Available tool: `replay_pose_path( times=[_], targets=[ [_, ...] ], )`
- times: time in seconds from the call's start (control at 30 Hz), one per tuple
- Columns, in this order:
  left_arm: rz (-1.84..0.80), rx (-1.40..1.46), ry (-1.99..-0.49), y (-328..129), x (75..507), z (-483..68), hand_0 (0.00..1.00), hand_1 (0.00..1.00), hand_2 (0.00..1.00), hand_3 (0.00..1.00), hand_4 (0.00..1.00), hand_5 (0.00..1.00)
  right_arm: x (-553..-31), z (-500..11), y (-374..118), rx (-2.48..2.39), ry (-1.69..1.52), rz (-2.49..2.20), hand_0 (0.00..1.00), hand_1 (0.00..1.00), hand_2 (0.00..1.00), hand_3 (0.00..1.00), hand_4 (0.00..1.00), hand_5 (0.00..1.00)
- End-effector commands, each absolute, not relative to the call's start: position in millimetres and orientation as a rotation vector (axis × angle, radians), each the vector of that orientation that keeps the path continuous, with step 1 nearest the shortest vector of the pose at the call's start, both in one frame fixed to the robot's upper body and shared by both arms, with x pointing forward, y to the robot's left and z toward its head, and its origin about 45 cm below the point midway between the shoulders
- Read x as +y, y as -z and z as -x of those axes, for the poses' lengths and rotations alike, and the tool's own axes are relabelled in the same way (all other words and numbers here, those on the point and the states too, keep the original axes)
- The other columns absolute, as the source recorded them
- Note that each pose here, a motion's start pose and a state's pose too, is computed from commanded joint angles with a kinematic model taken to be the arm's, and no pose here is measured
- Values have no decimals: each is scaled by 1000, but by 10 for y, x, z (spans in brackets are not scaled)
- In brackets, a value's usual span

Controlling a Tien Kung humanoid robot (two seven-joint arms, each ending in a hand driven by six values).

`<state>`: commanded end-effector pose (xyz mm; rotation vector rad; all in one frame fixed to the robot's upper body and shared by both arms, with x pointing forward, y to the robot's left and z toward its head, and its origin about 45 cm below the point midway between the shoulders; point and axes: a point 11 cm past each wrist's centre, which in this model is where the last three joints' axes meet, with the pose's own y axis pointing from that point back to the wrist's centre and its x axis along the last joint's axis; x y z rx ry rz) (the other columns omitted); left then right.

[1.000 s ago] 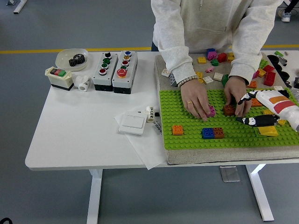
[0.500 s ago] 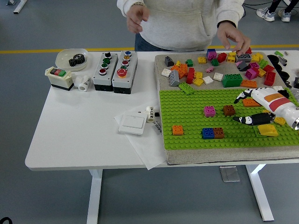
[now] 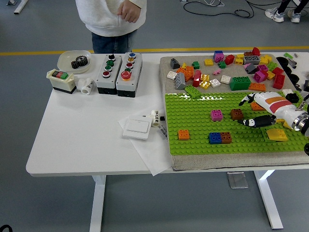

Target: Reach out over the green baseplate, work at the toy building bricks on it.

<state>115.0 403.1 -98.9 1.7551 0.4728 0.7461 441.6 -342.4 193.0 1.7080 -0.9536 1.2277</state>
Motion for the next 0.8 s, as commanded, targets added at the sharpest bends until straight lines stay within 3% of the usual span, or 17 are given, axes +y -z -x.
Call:
replay_pose_path(
  times=[0.63, 0.67, 0.8],
  targets=[
    [-1757, 468, -746, 988, 4031, -1158, 733, 733, 712, 597, 659, 604, -3526, -4346, -1923, -1102, -1029, -1824, 734, 715, 751, 735, 882, 535],
    [-1756, 469, -746, 991, 4028, -1150, 733, 734, 711, 597, 659, 604, -3543, -4319, -1884, -1129, -953, -1858, 792, 761, 794, 819, 954, 663],
    [-1757, 470, -745, 997, 4026, -1133, 733, 734, 711, 597, 659, 604, -3528, -4254, -1796, -1209, -678, -1998, 792, 761, 794, 819, 954, 663]
  ],
)
